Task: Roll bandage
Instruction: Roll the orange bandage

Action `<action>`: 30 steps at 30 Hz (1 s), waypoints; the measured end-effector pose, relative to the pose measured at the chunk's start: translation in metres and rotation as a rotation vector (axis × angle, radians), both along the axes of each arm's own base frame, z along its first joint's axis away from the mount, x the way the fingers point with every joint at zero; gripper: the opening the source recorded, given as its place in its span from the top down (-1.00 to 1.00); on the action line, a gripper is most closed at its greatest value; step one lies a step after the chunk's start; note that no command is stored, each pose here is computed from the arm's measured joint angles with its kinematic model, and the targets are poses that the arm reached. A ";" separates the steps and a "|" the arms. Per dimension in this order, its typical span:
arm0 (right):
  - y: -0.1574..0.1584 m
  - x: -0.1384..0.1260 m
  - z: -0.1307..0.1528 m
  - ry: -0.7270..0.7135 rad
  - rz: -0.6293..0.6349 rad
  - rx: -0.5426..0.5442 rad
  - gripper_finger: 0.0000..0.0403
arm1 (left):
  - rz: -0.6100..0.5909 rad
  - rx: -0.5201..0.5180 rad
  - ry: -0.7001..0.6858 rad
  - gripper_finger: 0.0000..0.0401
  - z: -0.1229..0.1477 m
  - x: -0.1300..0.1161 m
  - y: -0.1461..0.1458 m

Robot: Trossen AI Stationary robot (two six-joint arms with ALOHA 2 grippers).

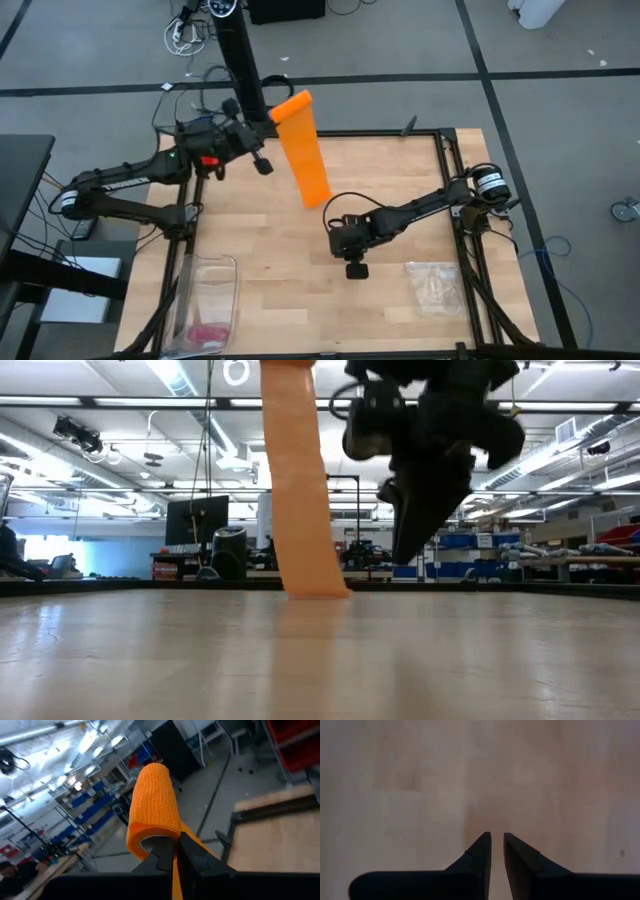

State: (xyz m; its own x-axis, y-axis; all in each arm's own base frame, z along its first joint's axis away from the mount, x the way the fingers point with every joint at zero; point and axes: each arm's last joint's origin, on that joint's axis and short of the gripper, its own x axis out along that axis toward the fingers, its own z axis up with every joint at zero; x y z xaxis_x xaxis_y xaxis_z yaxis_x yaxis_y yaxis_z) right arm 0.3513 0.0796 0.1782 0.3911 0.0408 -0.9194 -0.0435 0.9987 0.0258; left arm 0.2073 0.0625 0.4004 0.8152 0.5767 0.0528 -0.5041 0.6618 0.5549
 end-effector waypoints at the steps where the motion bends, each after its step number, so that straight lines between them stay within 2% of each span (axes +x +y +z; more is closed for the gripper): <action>1: -0.001 -0.001 -0.004 -0.009 -0.003 -0.012 0.77 | -0.002 0.001 0.000 0.95 0.003 -0.004 -0.001; 5: -0.007 0.000 -0.018 -0.109 -0.014 -0.033 0.85 | -0.020 0.004 -0.003 0.95 0.014 -0.013 -0.004; 11: -0.028 0.005 -0.036 -0.410 -0.089 -0.090 0.98 | -0.028 -0.004 -0.009 0.95 0.016 -0.014 -0.006; 13: -0.038 0.004 -0.039 -0.455 -0.088 -0.102 0.97 | -0.030 -0.005 -0.008 0.95 0.016 -0.014 -0.006; 22: -0.101 0.006 -0.039 -0.460 -0.137 -0.225 0.88 | -0.028 0.000 -0.025 0.95 0.017 -0.013 -0.006; 25: -0.110 0.007 -0.037 -0.452 -0.135 -0.247 0.78 | -0.049 0.009 -0.055 0.95 0.028 -0.014 -0.010; 30: -0.106 0.011 -0.032 -0.453 -0.122 -0.241 0.62 | -0.082 0.022 -0.098 0.95 0.058 -0.018 -0.016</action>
State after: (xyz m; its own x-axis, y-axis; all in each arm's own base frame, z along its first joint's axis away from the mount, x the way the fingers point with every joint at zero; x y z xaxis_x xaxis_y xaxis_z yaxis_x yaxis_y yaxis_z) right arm 0.3621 -0.0260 0.1463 0.7401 -0.2213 -0.6350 0.1197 0.9726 -0.1995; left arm 0.1896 0.0469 0.4581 0.8498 0.5063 0.1469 -0.5017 0.6910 0.5205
